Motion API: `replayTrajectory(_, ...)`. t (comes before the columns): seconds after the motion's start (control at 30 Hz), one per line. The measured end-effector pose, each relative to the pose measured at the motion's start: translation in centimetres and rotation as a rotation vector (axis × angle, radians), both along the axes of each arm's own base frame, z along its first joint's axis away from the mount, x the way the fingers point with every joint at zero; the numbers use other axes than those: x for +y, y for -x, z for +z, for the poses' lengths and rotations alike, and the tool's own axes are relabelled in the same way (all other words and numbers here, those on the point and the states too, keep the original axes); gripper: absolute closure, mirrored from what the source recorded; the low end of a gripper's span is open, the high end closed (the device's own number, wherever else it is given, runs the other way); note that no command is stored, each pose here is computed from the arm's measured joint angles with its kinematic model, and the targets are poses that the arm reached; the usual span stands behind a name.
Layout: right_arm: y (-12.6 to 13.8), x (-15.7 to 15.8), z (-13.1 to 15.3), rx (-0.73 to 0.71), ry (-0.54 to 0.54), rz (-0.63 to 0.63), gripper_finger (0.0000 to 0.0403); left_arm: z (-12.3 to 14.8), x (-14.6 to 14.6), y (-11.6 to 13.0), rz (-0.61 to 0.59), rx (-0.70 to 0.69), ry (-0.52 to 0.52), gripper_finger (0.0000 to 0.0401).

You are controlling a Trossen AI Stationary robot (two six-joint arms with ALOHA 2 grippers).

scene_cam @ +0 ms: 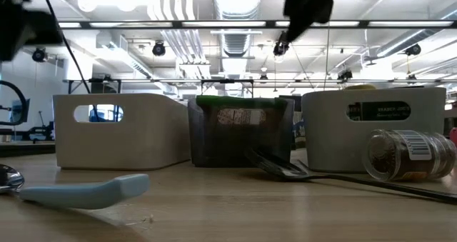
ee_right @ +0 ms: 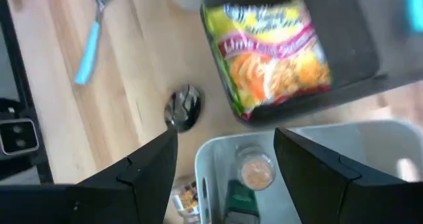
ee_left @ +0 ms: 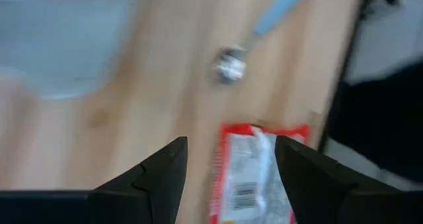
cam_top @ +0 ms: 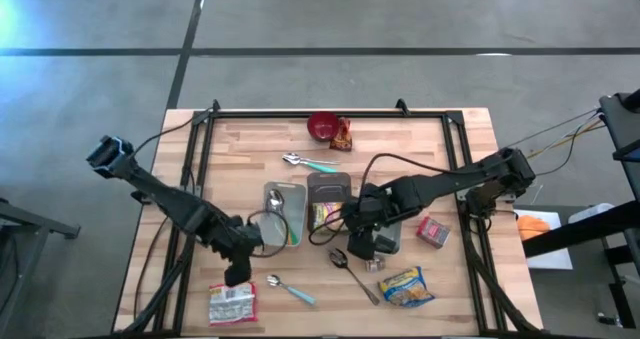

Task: Pick & Place Food Item
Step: Put the red noodle pack into the black bin

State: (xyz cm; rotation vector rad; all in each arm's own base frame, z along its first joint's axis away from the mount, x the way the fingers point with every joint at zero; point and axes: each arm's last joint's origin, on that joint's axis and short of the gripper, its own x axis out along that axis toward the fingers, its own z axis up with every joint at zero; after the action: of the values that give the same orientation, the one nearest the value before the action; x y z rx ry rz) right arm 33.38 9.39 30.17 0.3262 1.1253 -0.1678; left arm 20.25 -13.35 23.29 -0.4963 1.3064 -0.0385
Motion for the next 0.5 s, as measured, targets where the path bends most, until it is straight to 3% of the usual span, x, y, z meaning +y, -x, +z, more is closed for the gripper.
replayTrajectory(0.07, 0.1, 0.5, 1.3, -0.045, 0.031, 0.005, 0.0154, -1.4, -0.4, 0.1, -0.047, -0.025, 0.07, 0.0171)
replayTrajectory(0.17, 0.5, 1.1, 2.8, -0.085, 0.06, 0.002, 0.0154, -3.0, -0.6, 0.4, -0.065, -0.047, 0.094, 0.0171)
replayTrajectory(0.4, 1.3, 2.3, 4.8, -0.143, 0.048, -0.009, 0.0154, -4.2, -1.1, 1.0, -0.222, -0.108, 0.006, 0.0171)
replayTrajectory(0.5, 1.5, 2.7, 5.1, -0.155, 0.036, -0.019, 0.0154, -4.4, -1.1, 1.2, -0.237, -0.104, -0.004, 0.0171)
